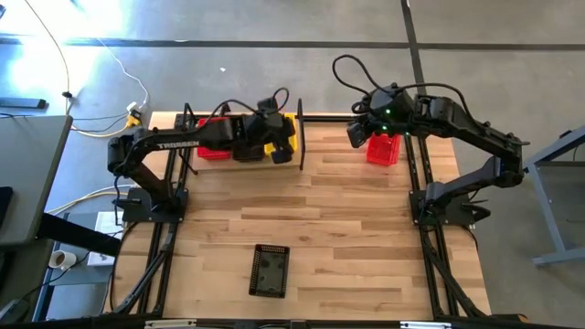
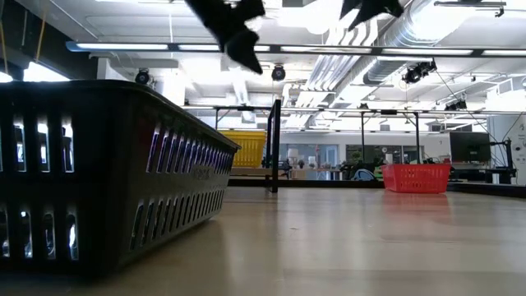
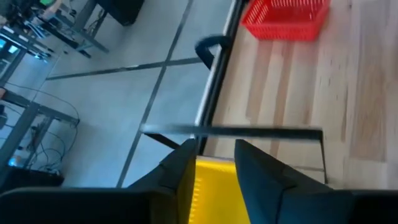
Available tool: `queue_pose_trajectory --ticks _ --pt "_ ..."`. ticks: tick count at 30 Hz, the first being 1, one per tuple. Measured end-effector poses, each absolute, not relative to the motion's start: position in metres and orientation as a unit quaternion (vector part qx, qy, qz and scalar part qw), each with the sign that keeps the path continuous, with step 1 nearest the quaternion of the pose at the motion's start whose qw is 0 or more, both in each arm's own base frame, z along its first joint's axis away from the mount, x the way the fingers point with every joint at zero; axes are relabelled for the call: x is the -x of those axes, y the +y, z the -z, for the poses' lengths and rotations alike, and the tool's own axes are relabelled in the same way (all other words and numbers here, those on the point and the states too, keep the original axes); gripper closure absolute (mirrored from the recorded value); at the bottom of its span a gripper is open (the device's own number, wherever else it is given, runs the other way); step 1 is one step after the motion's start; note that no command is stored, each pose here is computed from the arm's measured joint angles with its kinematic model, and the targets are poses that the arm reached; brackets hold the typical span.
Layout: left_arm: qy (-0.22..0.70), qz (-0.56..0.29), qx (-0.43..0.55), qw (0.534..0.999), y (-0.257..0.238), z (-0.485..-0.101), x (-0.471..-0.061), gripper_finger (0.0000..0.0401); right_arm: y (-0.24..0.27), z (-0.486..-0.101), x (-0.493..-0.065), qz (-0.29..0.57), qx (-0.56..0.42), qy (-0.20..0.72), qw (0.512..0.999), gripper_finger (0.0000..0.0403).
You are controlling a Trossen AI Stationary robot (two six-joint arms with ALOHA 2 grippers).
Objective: Stack baskets on shelf by color
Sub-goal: Stack the red bin on top of the red bin
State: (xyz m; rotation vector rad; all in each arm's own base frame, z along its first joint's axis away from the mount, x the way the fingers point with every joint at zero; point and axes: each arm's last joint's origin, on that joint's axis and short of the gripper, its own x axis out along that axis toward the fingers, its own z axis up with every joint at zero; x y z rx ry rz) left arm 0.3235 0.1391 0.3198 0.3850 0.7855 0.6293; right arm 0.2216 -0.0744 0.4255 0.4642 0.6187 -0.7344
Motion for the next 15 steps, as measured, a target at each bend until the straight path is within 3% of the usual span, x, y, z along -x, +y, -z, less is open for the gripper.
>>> queue_pose_trajectory --ticks 9,15 --pt "0.387 -0.312 -0.175 0.850 0.145 -0.368 -0.312 0.0231 -0.093 -0.413 -0.203 0.468 -0.286 0.320 0.773 0.0256" --pt "0.402 -0.320 -0.173 0.841 0.154 -0.382 -0.302 0.0221 -0.122 -0.402 -0.196 0.519 -0.333 0.326 0.716 0.0256"
